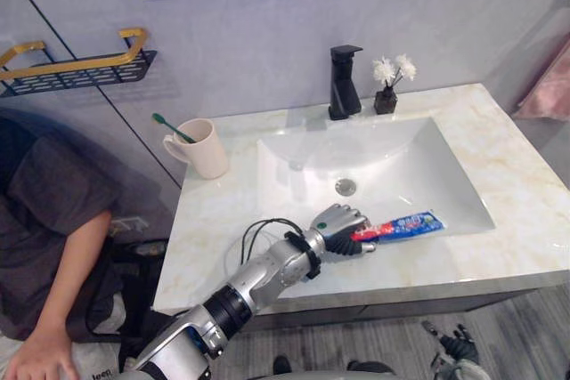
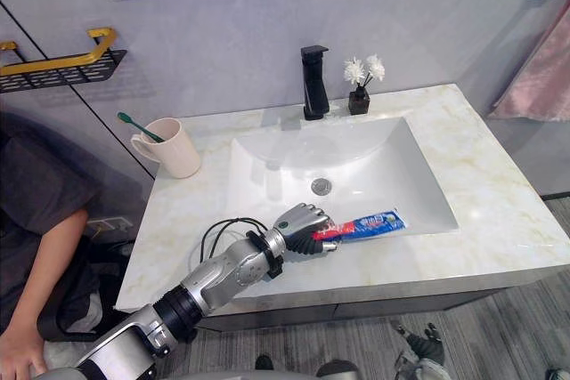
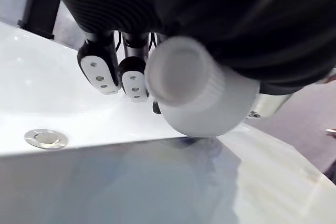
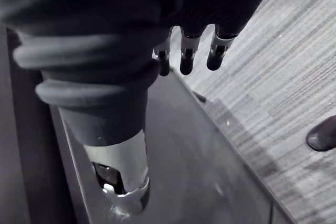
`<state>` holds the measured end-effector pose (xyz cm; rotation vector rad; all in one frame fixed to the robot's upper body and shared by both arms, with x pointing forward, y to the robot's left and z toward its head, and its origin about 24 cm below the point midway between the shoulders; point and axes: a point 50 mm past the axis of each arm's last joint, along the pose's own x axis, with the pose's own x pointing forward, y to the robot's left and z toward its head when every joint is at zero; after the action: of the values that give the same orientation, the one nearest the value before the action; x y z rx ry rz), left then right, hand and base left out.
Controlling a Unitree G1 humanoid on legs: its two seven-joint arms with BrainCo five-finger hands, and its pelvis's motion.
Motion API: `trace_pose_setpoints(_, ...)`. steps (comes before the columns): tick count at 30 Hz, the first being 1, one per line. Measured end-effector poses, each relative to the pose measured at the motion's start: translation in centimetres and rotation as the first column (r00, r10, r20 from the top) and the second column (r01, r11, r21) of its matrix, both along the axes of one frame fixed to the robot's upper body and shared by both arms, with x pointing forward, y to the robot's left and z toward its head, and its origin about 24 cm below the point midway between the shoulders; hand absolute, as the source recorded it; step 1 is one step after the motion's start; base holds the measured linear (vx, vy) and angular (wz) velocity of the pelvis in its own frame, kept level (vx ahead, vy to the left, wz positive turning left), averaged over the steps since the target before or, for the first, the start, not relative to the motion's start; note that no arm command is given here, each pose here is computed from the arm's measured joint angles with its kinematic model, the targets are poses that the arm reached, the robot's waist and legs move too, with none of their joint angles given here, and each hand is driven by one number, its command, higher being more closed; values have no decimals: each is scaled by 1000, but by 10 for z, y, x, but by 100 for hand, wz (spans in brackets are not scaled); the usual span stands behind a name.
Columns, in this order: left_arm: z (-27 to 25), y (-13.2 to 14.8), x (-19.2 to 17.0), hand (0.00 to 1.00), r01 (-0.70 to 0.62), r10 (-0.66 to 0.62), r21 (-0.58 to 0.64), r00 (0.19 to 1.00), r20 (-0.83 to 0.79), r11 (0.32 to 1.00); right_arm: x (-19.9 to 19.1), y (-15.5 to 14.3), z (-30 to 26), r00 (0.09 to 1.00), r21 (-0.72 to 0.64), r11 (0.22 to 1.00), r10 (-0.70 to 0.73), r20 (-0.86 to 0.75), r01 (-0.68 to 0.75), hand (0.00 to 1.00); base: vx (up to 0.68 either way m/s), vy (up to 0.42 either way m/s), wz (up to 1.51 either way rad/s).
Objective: Organize washtable
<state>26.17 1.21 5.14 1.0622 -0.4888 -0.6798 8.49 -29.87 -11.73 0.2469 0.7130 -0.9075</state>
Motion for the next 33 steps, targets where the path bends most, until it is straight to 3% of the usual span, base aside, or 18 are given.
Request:
trace_pose_setpoints(3, 5, 8, 4, 100, -45, 44, -37, 999, -8, 998, -10, -24, 16, 986, -58, 986, -149, 71, 154, 0, 25, -17, -23)
trace_pose_setpoints(5, 18, 17, 4, 100, -93, 93, -130, 996, -8, 987, -17, -49, 40, 951, -141, 948, -260, 170, 285, 0, 57, -12, -13)
trace_pose_setpoints(7, 33, 21, 4, 100, -109, 115, -215, 993, 18, 971, -16, -64, 65, 921, -207, 917, -283, 267, 342, 0, 53, -10, -17)
trace_pose_setpoints(9, 50, 26, 4, 100, -122, 143, -301, 988, 49, 946, -8, -75, 98, 883, -278, 886, -244, 402, 371, 0, 37, -12, -15)
trace_pose_setpoints(12, 76, 31, 0, 100, -114, 174, -417, 979, 110, 902, 11, -81, 163, 784, -400, 828, -76, 615, 394, 0, -25, -10, -5)
trace_pose_setpoints(15, 85, 41, -4, 100, -123, 206, -474, 970, 127, 872, 32, -74, 220, 623, -465, 786, 133, 771, 407, 0, -58, -9, -4)
trace_pose_setpoints(20, 85, 57, -7, 100, -167, 250, -517, 964, 95, 840, 73, -40, 294, 339, -591, 742, 493, 801, 318, 0, -24, -6, -2)
trace_pose_setpoints(22, 87, 59, -7, 100, -166, 249, -538, 965, 86, 827, 100, -8, 326, 161, -671, 705, 652, 741, 229, 0, -2, -6, 4)
trace_pose_setpoints(24, 92, 59, -9, 100, -144, 234, -563, 968, 90, 814, 133, 41, 346, -62, -739, 669, 743, 666, 81, 0, -22, -21, 19)
trace_pose_setpoints(26, 95, 55, -12, 100, -121, 218, -578, 971, 100, 807, 146, 71, 345, -161, -751, 660, 739, 654, -20, 0, -11, -22, 24)
trace_pose_setpoints(30, 98, 50, -15, 100, -112, 227, -616, 968, 111, 780, 164, 121, 329, -259, -707, 672, 659, 706, -221, 0, -19, -18, 30)
trace_pose_setpoints(33, 98, 48, -16, 100, -112, 237, -635, 965, 114, 764, 173, 147, 314, -255, -664, 661, 615, 746, -349, 0, -6, 17, 24)
